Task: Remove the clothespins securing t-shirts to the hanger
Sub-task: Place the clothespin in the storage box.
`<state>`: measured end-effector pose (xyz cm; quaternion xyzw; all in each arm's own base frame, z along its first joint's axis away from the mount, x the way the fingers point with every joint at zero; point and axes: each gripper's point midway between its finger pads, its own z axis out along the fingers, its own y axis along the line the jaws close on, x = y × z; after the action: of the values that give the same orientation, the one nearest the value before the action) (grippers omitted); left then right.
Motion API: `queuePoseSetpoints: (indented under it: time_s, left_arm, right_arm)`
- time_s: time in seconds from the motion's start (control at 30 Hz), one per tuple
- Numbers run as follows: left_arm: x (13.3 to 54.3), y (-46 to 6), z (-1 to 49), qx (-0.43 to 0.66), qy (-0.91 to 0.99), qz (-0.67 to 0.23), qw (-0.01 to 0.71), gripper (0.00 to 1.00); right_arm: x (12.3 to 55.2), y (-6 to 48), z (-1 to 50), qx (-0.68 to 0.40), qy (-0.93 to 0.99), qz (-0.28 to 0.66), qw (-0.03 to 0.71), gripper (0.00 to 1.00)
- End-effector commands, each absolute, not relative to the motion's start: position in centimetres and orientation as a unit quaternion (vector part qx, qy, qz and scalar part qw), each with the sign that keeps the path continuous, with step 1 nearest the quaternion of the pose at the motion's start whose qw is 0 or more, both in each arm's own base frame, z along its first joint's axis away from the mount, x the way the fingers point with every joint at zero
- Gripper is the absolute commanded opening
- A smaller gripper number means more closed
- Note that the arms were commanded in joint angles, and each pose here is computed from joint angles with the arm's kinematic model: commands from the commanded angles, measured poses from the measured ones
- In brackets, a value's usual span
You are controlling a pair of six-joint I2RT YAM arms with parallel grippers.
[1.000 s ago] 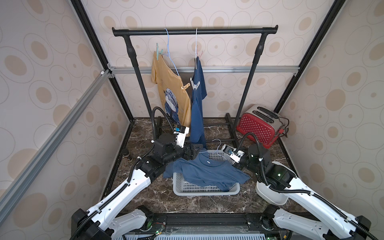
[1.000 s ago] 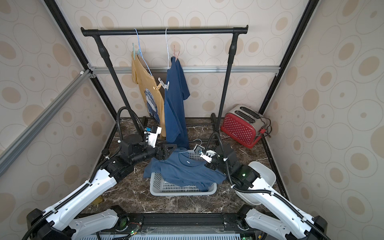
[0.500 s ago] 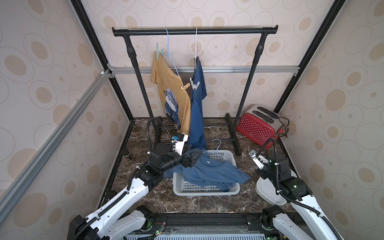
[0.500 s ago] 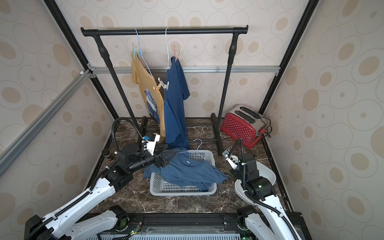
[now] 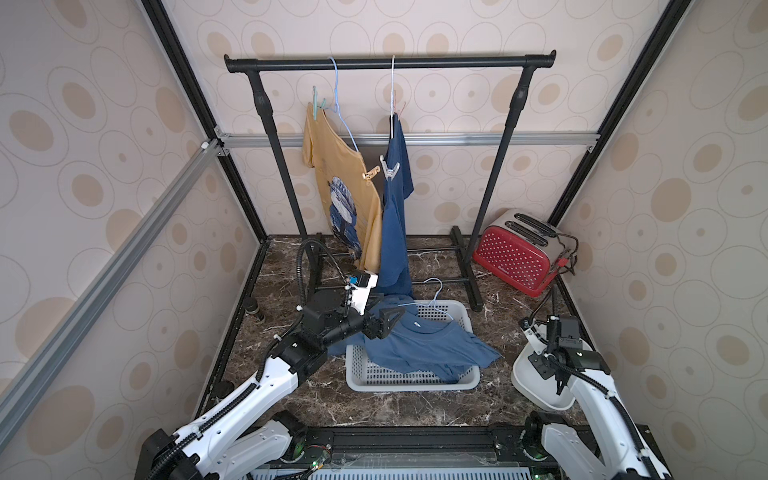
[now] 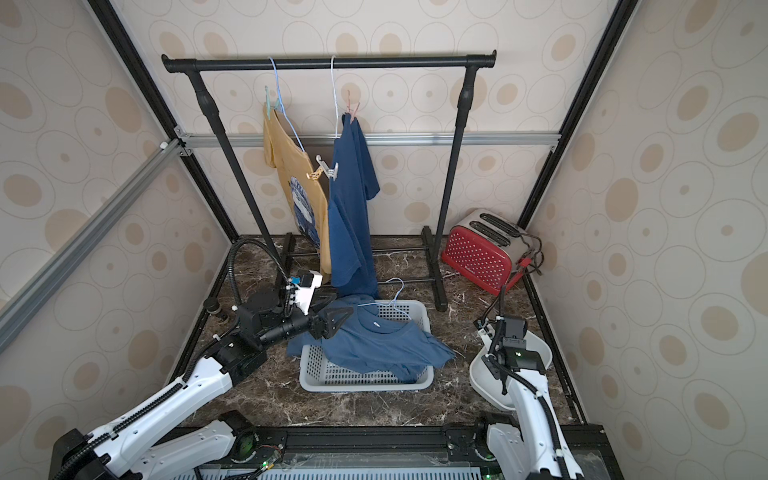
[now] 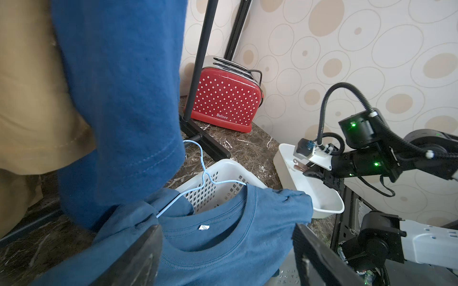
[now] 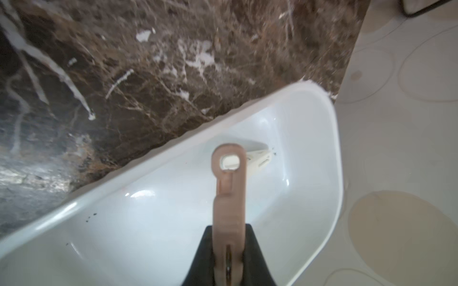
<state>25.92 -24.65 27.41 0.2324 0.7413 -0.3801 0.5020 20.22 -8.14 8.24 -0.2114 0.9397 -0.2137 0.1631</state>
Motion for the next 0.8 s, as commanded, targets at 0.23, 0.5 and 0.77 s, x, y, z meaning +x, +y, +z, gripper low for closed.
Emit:
queuePoseSetpoints:
  time_s: [0.23, 0.5, 0.77]
  left_arm:
    - [25.9, -24.6, 28.1, 0.238, 0.732, -0.378, 0.515, 0.83]
    - [26.1, -24.6, 27.8, 0.238, 0.737, -0.373, 0.51, 0.83]
    - [26.4, -24.6, 27.2, 0.249, 0.749, -0.352, 0.503, 0.84]
  right_arm:
    - [19.9, -9.2, 6.3, -0.221, 0.957, -0.165, 0.094, 0.05]
    - [20.1, -9.3, 5.8, -0.221, 0.958, -0.158, 0.086, 0.23]
    - [20.1, -9.7, 6.4, -0.209, 0.956, -0.179, 0.101, 0.41]
